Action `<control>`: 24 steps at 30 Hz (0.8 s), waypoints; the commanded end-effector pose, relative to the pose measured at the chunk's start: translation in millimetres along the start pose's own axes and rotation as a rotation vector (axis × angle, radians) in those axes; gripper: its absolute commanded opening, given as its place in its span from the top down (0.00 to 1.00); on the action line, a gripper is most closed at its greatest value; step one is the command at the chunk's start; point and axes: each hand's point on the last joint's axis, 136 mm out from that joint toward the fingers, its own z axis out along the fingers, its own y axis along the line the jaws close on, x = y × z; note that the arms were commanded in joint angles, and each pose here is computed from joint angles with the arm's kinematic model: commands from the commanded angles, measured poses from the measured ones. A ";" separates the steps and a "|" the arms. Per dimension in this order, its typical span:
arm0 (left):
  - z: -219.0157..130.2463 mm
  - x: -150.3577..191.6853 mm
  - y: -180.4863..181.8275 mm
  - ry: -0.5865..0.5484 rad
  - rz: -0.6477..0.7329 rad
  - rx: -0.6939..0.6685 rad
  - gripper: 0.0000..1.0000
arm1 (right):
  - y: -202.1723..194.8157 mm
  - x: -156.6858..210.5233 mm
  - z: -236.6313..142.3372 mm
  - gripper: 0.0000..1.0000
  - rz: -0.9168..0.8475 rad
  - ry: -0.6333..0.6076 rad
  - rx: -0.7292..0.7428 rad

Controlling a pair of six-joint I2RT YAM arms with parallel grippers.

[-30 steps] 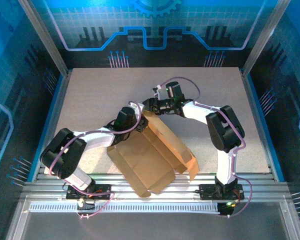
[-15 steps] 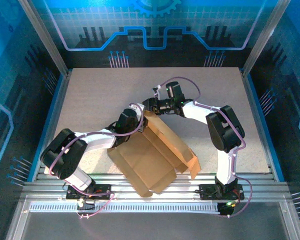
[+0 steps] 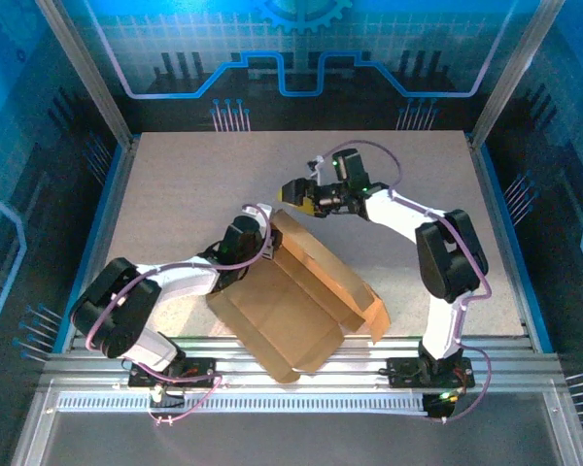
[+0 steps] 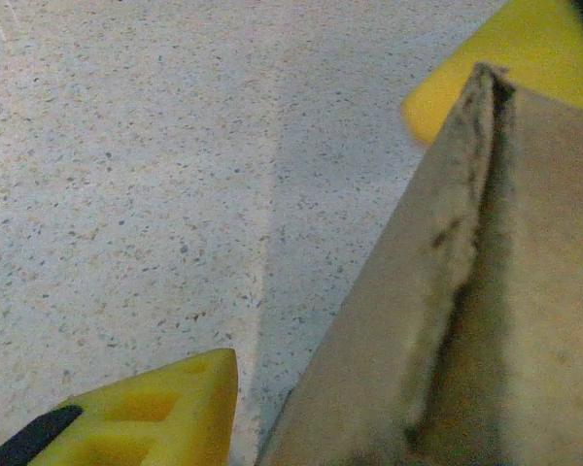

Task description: Fold the paper box

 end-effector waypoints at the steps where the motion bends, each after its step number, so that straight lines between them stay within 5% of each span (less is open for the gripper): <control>1: -8.4 -7.1 12.0 -0.045 -0.045 -0.054 0.62 | 19.4 -15.1 -30.2 0.00 -0.035 -0.047 0.002; 24: -40.7 -1.4 86.0 -0.157 -0.282 -0.452 0.75 | 1.5 28.8 -164.1 0.00 -0.190 -0.201 0.455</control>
